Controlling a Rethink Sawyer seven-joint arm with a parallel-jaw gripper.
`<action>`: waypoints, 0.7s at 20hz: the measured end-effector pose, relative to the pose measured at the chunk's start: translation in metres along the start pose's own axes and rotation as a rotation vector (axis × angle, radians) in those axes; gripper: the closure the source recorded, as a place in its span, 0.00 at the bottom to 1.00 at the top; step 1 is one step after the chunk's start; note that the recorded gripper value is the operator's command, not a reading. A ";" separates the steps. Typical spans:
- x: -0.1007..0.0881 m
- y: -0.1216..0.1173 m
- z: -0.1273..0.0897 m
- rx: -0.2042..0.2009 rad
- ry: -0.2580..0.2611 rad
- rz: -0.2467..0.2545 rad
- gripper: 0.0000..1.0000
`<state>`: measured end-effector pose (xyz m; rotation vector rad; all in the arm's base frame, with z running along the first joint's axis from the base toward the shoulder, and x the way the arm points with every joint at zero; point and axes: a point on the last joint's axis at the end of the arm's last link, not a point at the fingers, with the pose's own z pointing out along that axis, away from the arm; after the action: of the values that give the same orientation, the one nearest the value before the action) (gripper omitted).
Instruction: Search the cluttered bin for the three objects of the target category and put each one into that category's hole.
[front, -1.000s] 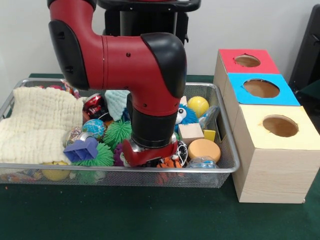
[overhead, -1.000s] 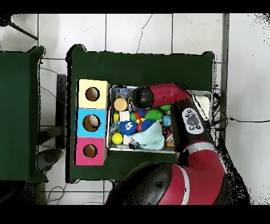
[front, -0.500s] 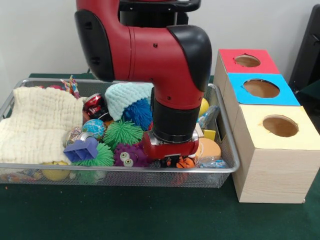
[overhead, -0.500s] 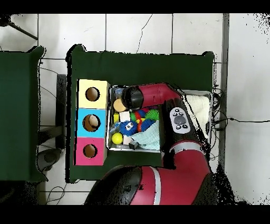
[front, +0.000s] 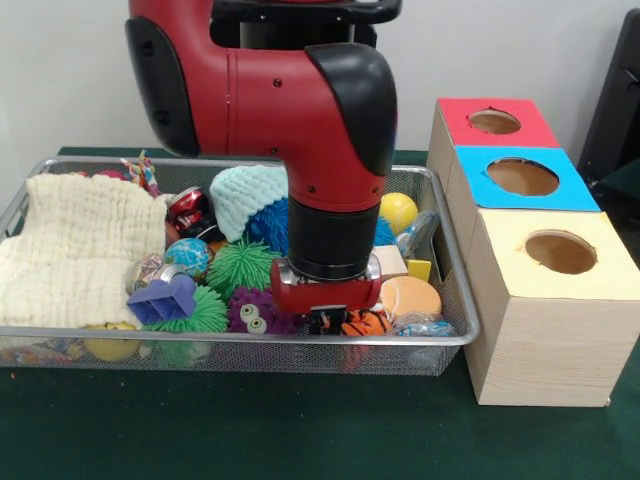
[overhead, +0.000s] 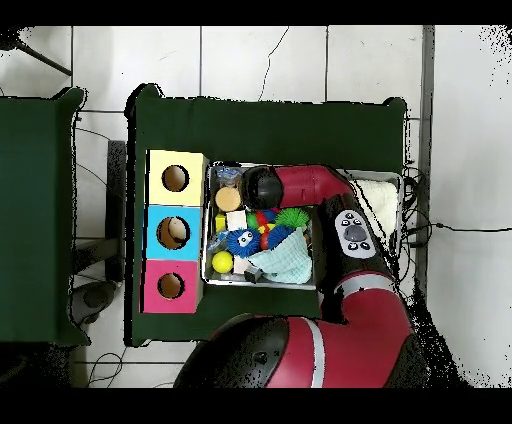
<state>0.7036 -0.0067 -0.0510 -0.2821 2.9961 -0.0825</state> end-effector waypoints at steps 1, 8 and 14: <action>0.002 -0.003 0.001 -0.001 -0.004 0.005 1.00; 0.013 -0.018 0.007 0.002 -0.029 0.030 1.00; 0.025 -0.023 0.009 0.025 -0.045 0.027 1.00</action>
<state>0.6851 -0.0341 -0.0618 -0.2374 2.9509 -0.1097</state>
